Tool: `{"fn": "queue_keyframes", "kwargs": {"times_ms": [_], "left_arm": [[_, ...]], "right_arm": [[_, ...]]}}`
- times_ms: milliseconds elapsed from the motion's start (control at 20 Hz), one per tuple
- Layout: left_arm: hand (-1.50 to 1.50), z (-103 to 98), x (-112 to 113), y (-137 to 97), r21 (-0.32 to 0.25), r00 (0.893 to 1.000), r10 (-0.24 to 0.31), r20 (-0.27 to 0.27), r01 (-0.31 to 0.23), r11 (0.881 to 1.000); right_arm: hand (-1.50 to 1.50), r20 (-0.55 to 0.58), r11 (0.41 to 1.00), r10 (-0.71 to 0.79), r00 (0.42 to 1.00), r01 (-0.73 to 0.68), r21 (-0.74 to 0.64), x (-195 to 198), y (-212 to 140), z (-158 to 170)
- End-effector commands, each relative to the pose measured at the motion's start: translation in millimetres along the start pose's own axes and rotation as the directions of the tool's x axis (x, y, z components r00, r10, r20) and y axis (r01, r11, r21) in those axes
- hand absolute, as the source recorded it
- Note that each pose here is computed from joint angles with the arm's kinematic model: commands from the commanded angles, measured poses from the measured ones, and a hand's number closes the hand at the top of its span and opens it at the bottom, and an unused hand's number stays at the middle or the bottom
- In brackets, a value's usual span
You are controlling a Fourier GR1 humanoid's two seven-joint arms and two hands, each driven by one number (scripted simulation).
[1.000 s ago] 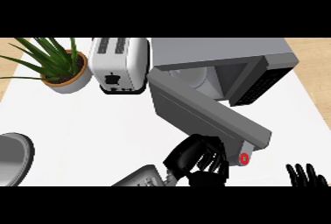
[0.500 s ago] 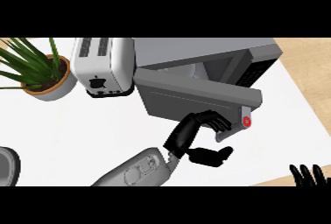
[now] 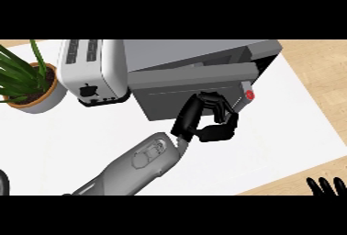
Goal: Pick up the milk, place it into the microwave and close the microwave
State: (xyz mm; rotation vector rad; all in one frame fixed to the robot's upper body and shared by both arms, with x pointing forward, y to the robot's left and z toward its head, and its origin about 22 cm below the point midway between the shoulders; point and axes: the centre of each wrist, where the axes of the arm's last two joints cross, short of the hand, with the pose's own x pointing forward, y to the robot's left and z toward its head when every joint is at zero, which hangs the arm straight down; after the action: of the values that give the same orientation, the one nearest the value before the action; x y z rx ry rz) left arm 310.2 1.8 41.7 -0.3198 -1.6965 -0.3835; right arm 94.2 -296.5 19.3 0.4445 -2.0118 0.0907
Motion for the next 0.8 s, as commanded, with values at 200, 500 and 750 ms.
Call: {"fn": "queue_keyframes", "kwargs": {"times_ms": [200,500,750], "left_arm": [[1.5,-31.2,12.6,16.6,0.066,0.998,0.027,0.049,-0.03,0.997],[1.5,-41.8,17.5,21.5,0.099,0.997,0.044,0.06,-0.05,0.994],[1.5,-40.6,11.3,22.5,0.114,0.997,0.033,0.076,-0.042,0.993]], "right_arm": [[-1.5,0.016,0.999,-0.031,0.999,0.031,0.016,13.6,-0.6,-1.4],[-1.5,0.027,0.997,-0.048,0.998,0.046,0.053,21.7,1.5,-7.2],[-1.5,0.024,0.995,-0.06,0.998,0.057,0.087,27.4,2.1,-12.2]]}}
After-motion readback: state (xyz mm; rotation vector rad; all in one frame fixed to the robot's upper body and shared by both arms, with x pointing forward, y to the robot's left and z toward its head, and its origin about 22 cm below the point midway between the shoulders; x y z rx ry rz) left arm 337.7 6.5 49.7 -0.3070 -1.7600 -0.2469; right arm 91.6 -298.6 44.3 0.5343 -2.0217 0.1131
